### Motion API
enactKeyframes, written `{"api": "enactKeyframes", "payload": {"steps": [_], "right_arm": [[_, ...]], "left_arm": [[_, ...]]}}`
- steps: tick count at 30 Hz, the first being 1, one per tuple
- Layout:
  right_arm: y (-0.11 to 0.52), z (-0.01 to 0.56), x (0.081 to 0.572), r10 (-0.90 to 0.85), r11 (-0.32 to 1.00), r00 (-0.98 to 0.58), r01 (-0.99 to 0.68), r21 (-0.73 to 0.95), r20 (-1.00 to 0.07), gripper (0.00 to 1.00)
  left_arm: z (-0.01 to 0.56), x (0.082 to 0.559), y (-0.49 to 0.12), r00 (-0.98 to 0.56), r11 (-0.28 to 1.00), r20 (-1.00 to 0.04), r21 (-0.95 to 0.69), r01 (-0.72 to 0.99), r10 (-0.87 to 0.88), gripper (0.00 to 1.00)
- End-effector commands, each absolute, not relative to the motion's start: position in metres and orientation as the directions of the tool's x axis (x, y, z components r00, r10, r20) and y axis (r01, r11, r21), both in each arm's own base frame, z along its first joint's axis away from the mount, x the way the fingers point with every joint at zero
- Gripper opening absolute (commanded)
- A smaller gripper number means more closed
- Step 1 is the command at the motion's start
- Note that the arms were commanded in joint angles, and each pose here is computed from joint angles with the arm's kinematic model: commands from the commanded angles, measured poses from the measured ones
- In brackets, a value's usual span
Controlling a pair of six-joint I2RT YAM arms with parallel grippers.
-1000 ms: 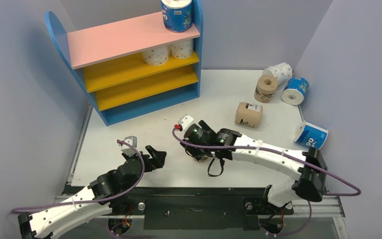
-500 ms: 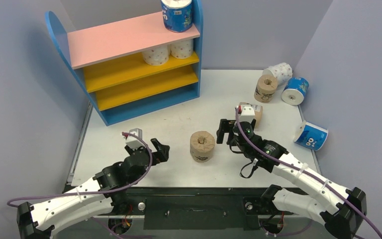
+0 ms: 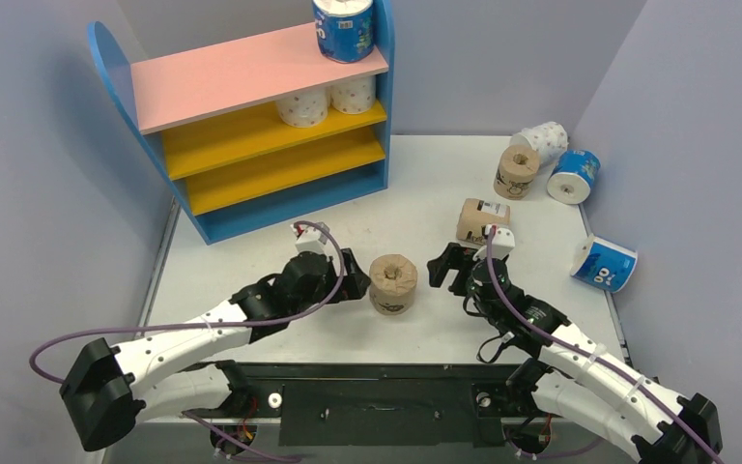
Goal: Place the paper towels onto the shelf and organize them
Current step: Adjust the paper towel at the center of the board.
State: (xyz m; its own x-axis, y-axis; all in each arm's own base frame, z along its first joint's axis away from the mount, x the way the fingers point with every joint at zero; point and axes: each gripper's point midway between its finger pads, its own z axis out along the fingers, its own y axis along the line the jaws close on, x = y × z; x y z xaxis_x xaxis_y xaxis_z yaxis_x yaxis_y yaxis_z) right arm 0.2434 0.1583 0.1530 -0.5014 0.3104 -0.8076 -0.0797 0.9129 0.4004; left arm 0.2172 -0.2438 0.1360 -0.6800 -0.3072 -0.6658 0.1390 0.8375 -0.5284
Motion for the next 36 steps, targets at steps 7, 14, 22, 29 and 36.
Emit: {"api": "enactKeyframes", "payload": {"steps": [7, 14, 22, 29, 36], "right_arm": [[0.154, 0.152, 0.244, 0.375, 0.891, -0.463, -0.060, 0.450, -0.803, 0.85], [0.152, 0.149, 0.244, 0.378, 0.892, -0.461, -0.052, 0.449, -0.803, 0.84], [0.149, 0.147, 0.244, 0.365, 0.901, -0.457, -0.046, 0.432, -0.811, 0.84], [0.146, 0.144, 0.244, 0.353, 0.908, -0.461, -0.040, 0.416, -0.814, 0.84], [0.144, 0.140, 0.244, 0.346, 0.914, -0.462, -0.033, 0.405, -0.817, 0.84]], "left_arm": [[0.170, 0.237, -0.293, -0.726, 0.781, -0.617, -0.598, 0.180, -0.305, 0.87], [0.157, 0.247, -0.304, -0.745, 0.809, -0.607, -0.565, 0.162, -0.275, 0.74], [0.143, 0.257, -0.307, -0.753, 0.832, -0.604, -0.536, 0.143, -0.260, 0.65], [0.127, 0.261, -0.308, -0.765, 0.854, -0.599, -0.505, 0.129, -0.238, 0.59], [0.121, 0.262, -0.308, -0.766, 0.858, -0.599, -0.497, 0.126, -0.234, 0.49]]}}
